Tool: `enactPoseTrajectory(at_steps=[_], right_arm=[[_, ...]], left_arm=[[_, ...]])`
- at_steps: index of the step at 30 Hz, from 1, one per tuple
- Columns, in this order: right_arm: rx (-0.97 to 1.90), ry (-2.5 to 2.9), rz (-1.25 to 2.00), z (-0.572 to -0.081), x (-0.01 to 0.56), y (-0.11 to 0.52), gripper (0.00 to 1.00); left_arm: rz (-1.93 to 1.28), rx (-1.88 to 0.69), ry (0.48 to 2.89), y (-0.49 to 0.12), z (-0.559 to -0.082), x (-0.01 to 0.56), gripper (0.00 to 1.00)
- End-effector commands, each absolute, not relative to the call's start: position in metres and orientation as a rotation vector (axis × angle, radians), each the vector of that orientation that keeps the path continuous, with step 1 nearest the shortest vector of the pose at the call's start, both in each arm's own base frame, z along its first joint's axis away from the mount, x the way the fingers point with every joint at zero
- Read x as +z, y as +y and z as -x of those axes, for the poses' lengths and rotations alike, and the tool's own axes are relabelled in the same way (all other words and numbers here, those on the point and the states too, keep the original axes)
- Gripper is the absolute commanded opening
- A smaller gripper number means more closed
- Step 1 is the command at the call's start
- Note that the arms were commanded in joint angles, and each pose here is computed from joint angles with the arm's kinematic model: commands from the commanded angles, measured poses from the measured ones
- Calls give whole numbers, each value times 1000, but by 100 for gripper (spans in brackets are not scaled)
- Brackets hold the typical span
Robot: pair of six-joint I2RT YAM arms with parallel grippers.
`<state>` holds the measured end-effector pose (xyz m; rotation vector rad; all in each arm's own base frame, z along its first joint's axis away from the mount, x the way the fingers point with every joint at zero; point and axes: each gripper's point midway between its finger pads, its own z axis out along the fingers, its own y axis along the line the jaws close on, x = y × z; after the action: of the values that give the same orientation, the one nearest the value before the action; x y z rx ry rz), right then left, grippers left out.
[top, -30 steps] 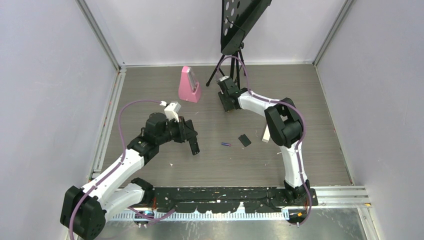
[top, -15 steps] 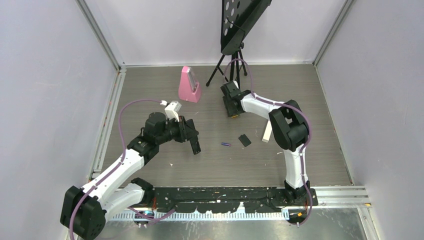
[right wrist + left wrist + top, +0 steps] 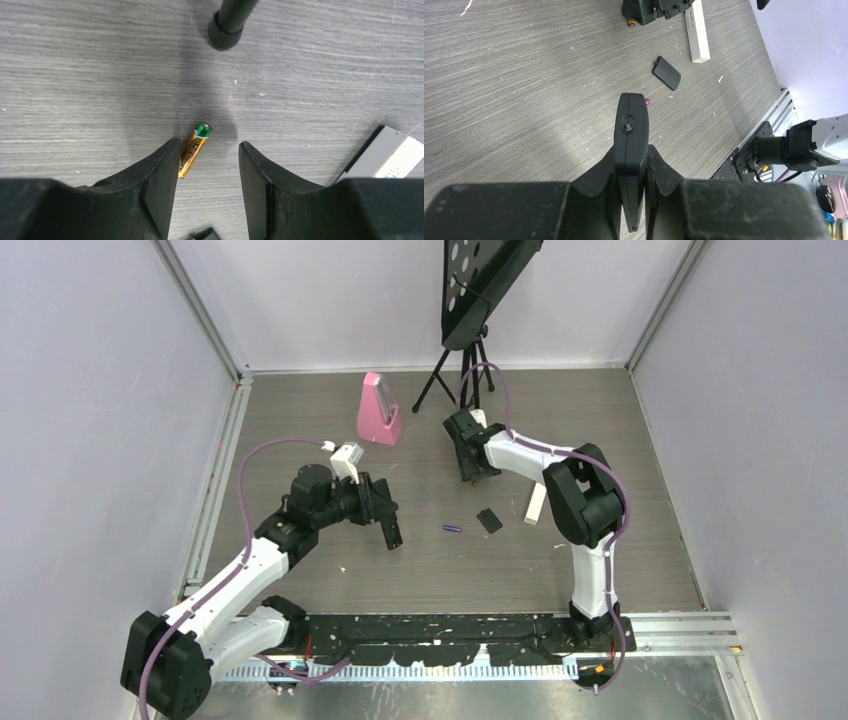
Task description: Load the batteries into the remote control
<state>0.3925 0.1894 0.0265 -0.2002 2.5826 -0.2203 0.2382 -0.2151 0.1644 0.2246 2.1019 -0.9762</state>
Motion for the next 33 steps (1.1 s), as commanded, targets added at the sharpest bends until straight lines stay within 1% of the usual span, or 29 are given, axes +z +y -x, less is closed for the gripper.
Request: enactPoseTrajectory(at_steps=[1,4,8,13,20,23,32,33], right_arm=[[-236,2562,184,-384,50,182,53],[-203,2548,159,-382,60,183,55],[-179,2553,93,-381,60,185,54],[-187,2584,-32,-381,40,184,44],[-226,2592,-245,-380,20,167,31],[-223,2602,-287,-377,16,162,29],[-230,2602,-355,-377,8,146,27],[-224,2603,-359,-377,7,145,25]], left_arm=[[-242,-1015,2015,-221,-244,189,0],[-236,-1012,2012,-221,-245,191,0],[-231,-1008,2013,-220,-246,190,0],[-226,-1010,2015,-221,-246,191,0],[-227,-1012,2006,-220,-246,193,0],[-225,-1014,2007,-220,-245,193,0],[-224,-1018,2018,-222,-246,191,0],[-224,-1019,2017,-222,-246,192,0]])
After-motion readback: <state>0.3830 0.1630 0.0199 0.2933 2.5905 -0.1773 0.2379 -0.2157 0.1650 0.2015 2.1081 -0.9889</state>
